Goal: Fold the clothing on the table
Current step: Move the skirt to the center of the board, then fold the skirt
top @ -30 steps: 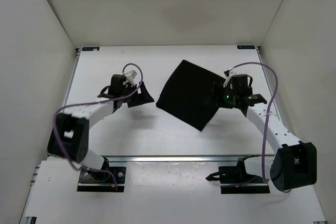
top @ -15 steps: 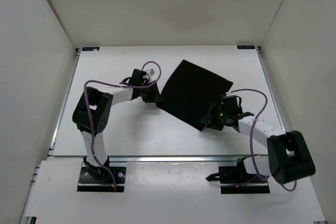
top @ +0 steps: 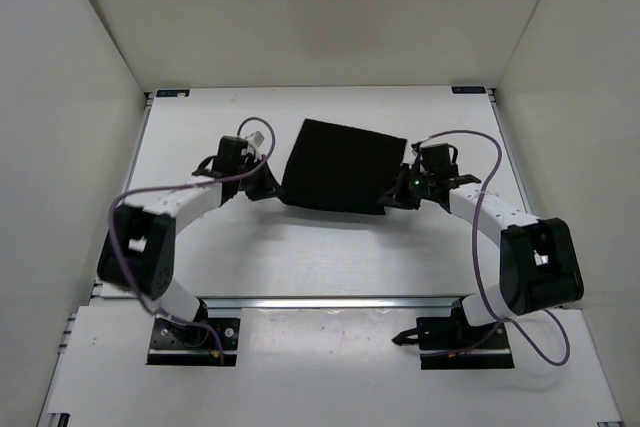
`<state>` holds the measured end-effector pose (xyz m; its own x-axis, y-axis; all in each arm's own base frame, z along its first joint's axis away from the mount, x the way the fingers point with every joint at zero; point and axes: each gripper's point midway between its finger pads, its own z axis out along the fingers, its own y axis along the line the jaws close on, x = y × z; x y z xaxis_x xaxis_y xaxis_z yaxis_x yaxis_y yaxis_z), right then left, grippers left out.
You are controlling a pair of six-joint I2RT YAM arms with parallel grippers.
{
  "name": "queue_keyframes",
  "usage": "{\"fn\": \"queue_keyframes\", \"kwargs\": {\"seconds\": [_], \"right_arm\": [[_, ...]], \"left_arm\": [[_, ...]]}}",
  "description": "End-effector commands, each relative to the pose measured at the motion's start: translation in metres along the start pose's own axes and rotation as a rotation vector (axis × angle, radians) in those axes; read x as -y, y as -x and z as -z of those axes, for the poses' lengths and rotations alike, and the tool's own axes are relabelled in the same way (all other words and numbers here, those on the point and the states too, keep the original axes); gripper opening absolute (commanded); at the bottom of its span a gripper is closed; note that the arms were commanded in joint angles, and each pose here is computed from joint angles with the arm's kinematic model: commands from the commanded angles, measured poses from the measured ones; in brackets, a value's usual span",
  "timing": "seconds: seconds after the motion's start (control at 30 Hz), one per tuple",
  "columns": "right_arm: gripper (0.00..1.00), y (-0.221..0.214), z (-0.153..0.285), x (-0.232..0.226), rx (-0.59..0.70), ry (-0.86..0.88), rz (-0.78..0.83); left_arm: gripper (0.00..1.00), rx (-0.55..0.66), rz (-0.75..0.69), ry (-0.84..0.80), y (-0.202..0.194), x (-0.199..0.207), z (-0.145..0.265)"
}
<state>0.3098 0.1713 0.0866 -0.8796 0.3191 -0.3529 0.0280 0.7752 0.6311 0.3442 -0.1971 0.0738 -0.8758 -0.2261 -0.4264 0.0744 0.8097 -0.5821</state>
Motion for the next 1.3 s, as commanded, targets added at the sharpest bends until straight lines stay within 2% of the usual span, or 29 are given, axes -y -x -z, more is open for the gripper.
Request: {"fn": "queue_keyframes", "kwargs": {"seconds": [0.0,0.03,0.07,0.1,0.2,0.27,0.33,0.37,0.43,0.47,0.5,0.57,0.6,0.63,0.67,0.7,0.73,0.77,0.8,0.83,0.87,0.9,0.93,0.97,1.13,1.27], "right_arm": [[0.00,-0.051,0.009,0.010,-0.158,-0.008,0.008],[0.00,-0.074,0.011,0.016,-0.197,-0.018,0.000],[0.00,-0.083,0.016,0.009,-0.212,0.008,0.005],[0.00,-0.106,0.017,0.013,-0.260,0.001,-0.012],[0.00,-0.148,0.032,0.011,-0.317,0.014,-0.009],[0.00,-0.160,0.042,0.006,-0.331,0.034,0.000],[0.00,-0.157,0.054,-0.001,-0.332,0.054,-0.011],[0.01,-0.150,0.059,-0.004,-0.322,0.073,-0.023],[0.00,-0.121,0.067,-0.018,-0.281,0.142,-0.024],[0.00,-0.096,0.067,-0.019,-0.233,0.150,-0.046],[0.00,-0.083,0.065,-0.014,-0.231,0.157,-0.076],[0.00,-0.034,0.061,-0.021,-0.169,0.204,-0.075],[0.00,-0.025,0.051,-0.012,-0.201,0.213,-0.141],[0.00,0.001,0.053,-0.026,-0.173,0.268,-0.121],[0.00,0.030,0.043,-0.028,-0.150,0.295,-0.124],[0.04,0.045,0.029,-0.019,-0.156,0.302,-0.158],[0.12,0.068,0.018,-0.018,-0.145,0.305,-0.181],[0.24,0.090,0.016,-0.028,-0.115,0.347,-0.153],[0.33,0.106,0.006,-0.031,-0.111,0.375,-0.141],[0.38,0.108,-0.007,-0.025,-0.134,0.380,-0.167],[0.47,0.120,-0.008,-0.029,-0.104,0.397,-0.128],[0.49,0.126,-0.014,-0.026,-0.092,0.373,-0.122],[0.49,0.133,-0.016,-0.009,-0.067,0.332,-0.124],[0.54,0.132,-0.018,-0.002,-0.066,0.296,-0.104],[0.55,0.098,-0.030,0.046,-0.117,-0.002,0.000],[0.56,0.069,-0.033,0.079,-0.166,-0.171,0.039]], "left_arm": [[0.00,-0.061,-0.005,0.007,-0.057,-0.002,0.033],[0.00,-0.039,0.015,-0.010,-0.063,0.003,0.041],[0.00,-0.098,0.060,-0.001,-0.097,-0.005,0.042],[0.00,-0.106,0.082,-0.014,-0.117,-0.006,0.047],[0.00,-0.128,0.144,-0.031,-0.160,-0.002,0.062],[0.00,-0.103,0.190,-0.065,-0.164,0.003,0.072],[0.00,-0.037,0.237,-0.081,-0.138,0.007,0.088],[0.00,-0.049,0.236,-0.082,-0.135,0.007,0.090],[0.00,0.003,0.239,-0.109,-0.095,0.018,0.096],[0.00,-0.032,0.251,-0.111,-0.091,0.019,0.090],[0.04,-0.013,0.229,-0.128,-0.069,0.028,0.090],[0.05,-0.074,0.249,-0.097,-0.049,0.025,0.062],[0.04,-0.048,0.246,-0.130,-0.023,0.036,0.060],[0.05,-0.043,0.279,-0.153,0.000,0.041,0.046],[0.07,-0.082,0.313,-0.184,0.006,0.040,0.027],[0.13,-0.037,0.326,-0.254,0.040,0.054,0.025],[0.38,-0.048,0.374,-0.286,0.060,0.055,0.011],[0.50,-0.056,0.410,-0.291,0.079,0.049,-0.007],[0.63,-0.096,0.439,-0.310,0.079,0.041,-0.027],[0.68,-0.100,0.477,-0.348,0.092,0.043,-0.029],[0.70,-0.081,0.485,-0.393,0.099,0.037,-0.038],[0.71,-0.047,0.503,-0.467,0.111,0.045,-0.035],[0.72,-0.060,0.586,-0.466,0.105,0.034,-0.035],[0.73,-0.043,0.611,-0.493,0.102,0.031,-0.028],[0.74,-0.005,0.579,-0.485,0.075,0.012,-0.006],[0.74,-0.019,0.551,-0.386,0.049,-0.004,0.002]]}}
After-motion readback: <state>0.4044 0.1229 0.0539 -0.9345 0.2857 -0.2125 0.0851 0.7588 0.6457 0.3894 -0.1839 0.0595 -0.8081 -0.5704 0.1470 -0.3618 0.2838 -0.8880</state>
